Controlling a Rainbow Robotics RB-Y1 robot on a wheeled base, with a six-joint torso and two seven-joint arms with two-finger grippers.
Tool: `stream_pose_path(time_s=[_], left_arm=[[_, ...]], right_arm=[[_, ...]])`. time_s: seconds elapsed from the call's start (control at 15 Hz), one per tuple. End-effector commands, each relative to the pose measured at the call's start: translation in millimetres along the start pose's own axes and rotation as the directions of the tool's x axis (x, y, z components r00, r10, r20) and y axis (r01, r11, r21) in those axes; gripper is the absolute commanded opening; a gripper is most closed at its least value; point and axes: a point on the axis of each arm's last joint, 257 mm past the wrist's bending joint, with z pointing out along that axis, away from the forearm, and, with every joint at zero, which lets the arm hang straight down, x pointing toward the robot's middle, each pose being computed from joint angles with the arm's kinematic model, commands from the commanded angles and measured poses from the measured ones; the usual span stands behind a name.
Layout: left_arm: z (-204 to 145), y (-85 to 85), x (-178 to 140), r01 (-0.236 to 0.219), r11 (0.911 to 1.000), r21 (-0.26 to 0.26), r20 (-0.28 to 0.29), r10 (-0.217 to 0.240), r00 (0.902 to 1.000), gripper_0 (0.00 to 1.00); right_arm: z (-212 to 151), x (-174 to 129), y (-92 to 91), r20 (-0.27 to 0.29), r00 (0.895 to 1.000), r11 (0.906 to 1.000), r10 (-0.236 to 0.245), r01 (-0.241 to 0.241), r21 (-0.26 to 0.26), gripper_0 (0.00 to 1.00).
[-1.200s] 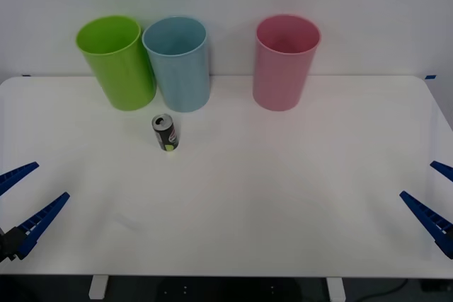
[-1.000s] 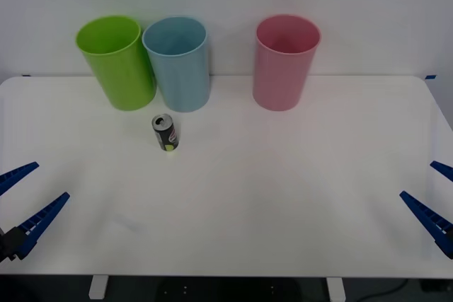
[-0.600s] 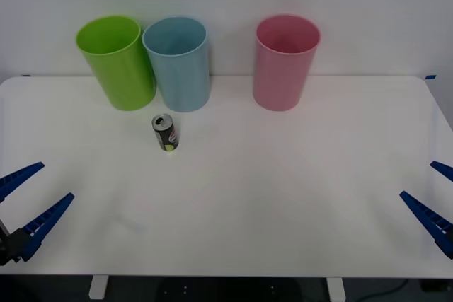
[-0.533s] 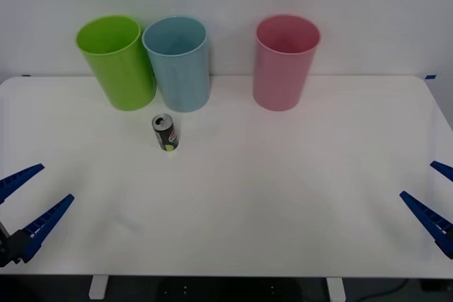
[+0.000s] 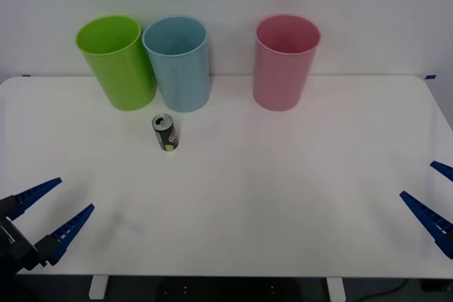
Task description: Grasp the object on the table and drop it into the matching bin: aluminum can to the light blue bin, PET bottle to the pink bin.
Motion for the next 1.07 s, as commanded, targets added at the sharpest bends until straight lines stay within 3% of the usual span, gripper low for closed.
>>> stream_pose_path(time_s=[0.07,0.6,1.07], left_arm=[[12.6,2.9,11.1,-0.006,0.9992,-0.039,-0.013,0.006,0.9999,1.0],[54.1,8.5,25.3,-0.035,0.9931,-0.112,-0.024,0.032,0.9992,1.0],[107.1,29.1,43.8,0.031,0.992,-0.123,-0.009,-0.032,0.9995,1.0]], right_arm=[[0.0,0.0,0.0,0.0,1.0,1.0,0.0,0.0,0.0,1.0],[0.0,0.0,0.0,0.0,1.0,1.0,0.0,0.0,0.0,1.0],[0.0,0.0,0.0,0.0,1.0,1.0,0.0,0.0,0.0,1.0]])
